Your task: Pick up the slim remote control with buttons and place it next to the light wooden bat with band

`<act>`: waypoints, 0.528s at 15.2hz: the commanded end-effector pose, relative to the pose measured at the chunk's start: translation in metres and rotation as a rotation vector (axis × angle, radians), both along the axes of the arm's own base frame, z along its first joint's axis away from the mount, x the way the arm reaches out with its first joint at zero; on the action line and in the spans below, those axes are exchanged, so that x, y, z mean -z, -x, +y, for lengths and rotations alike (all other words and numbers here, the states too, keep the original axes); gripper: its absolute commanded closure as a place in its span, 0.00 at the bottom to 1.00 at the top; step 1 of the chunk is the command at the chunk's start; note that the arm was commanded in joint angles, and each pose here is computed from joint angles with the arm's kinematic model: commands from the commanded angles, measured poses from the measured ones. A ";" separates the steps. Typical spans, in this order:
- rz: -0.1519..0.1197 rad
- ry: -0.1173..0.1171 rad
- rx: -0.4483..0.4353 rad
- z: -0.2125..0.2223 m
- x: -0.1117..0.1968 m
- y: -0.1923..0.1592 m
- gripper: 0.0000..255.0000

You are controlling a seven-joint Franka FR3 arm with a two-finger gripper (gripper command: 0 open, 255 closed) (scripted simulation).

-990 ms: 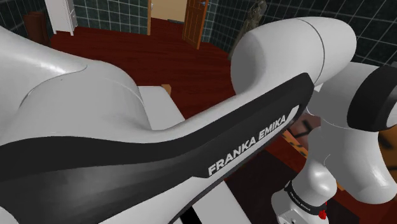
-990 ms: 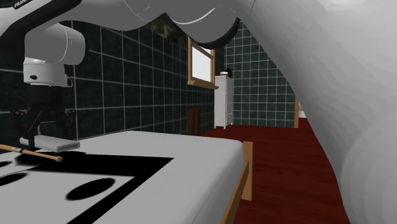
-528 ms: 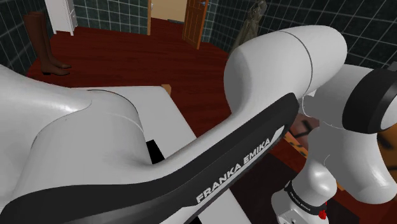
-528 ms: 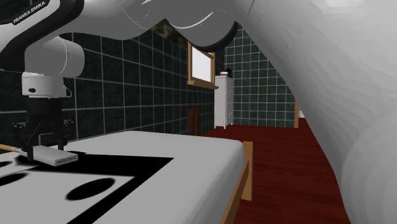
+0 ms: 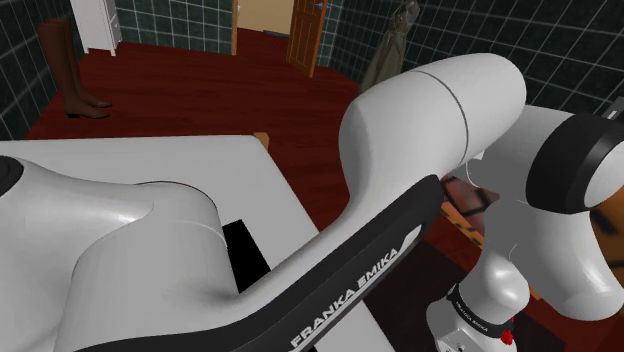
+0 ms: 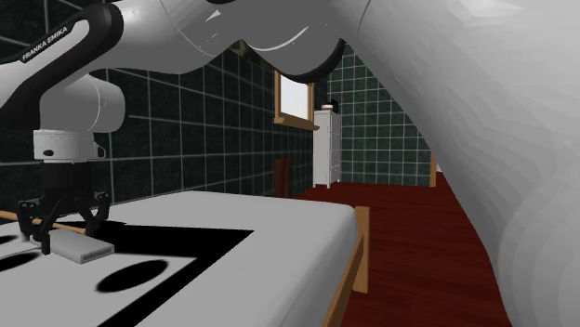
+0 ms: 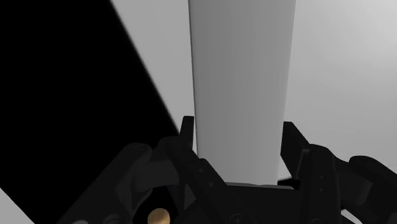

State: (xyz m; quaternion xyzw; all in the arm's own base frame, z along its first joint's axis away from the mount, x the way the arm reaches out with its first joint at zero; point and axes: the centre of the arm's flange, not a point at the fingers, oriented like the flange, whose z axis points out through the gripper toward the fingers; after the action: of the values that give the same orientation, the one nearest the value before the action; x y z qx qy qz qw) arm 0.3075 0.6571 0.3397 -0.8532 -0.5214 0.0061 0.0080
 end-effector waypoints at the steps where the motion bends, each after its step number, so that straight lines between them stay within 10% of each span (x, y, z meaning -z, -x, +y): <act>1: 0.000 -0.001 0.000 0.000 0.001 0.000 1.00; 5: 0.000 -0.001 0.000 0.000 0.001 0.000 1.00; 6: 0.000 -0.001 0.000 0.000 0.001 0.000 0.00; 8: 0.000 -0.001 0.000 0.000 0.001 0.000 0.00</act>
State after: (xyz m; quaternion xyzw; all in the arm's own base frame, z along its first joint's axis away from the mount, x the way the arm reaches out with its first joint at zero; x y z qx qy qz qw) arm 0.3072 0.6572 0.3389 -0.8532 -0.5215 0.0058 0.0082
